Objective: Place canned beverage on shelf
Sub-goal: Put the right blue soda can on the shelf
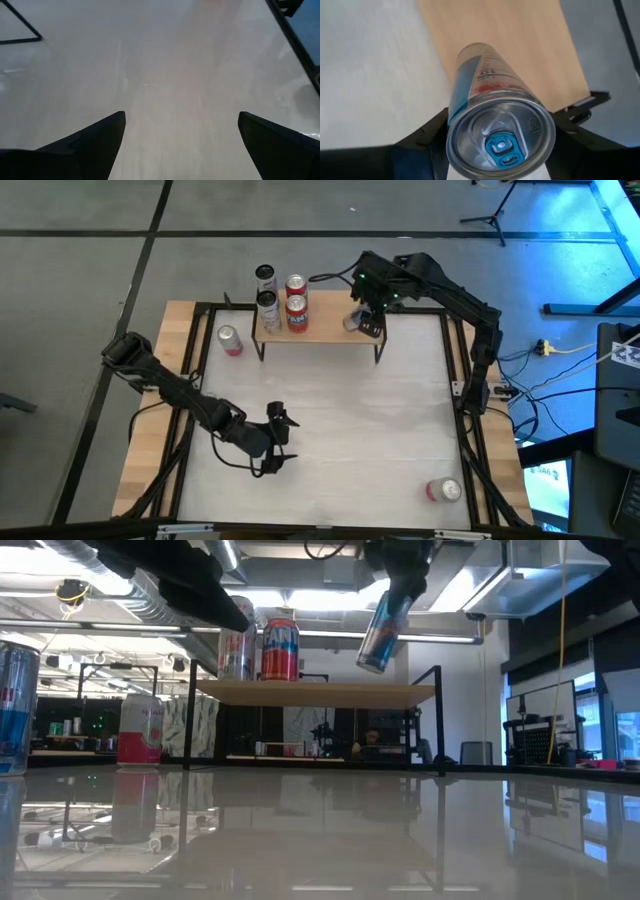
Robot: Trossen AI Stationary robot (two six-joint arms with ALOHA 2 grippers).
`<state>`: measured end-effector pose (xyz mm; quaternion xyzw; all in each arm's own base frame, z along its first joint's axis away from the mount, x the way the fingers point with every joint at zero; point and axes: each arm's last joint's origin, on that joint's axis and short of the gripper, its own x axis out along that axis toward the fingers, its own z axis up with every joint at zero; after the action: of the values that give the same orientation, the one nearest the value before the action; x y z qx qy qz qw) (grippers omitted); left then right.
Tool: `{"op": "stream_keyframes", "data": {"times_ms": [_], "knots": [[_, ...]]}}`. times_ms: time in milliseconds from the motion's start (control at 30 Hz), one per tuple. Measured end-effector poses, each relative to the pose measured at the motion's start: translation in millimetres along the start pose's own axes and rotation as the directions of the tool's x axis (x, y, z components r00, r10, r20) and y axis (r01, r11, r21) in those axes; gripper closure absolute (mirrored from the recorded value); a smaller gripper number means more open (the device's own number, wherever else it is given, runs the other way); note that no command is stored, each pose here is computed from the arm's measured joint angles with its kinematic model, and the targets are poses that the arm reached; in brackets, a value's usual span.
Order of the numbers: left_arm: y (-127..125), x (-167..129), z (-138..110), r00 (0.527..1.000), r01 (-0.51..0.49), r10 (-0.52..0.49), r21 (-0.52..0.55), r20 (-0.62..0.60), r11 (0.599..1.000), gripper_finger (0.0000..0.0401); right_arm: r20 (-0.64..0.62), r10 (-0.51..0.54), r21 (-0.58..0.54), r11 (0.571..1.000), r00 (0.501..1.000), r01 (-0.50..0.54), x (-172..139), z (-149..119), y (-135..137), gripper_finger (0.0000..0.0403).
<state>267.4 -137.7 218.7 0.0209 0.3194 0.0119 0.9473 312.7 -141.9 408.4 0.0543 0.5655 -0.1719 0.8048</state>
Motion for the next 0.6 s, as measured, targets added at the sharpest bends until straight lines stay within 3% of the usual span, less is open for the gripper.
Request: {"op": "stream_keyframes", "data": {"times_ms": [467, 600], "knots": [[17, 7, 4, 0.998, -0.057, 0.057, 0.028, -0.002, 0.998, 0.0025, -0.014, 0.02, -0.058, 0.998, 1.0, -0.02, 3, 0, 1, 0.0171], [22, 9, 6, 0.997, -0.071, 0.072, 0.031, -0.003, 0.997, 0.0025, -0.003, 0.085, -0.086, 0.993, 0.996, -0.085, 3, 1, 3, 0.0171]]}}
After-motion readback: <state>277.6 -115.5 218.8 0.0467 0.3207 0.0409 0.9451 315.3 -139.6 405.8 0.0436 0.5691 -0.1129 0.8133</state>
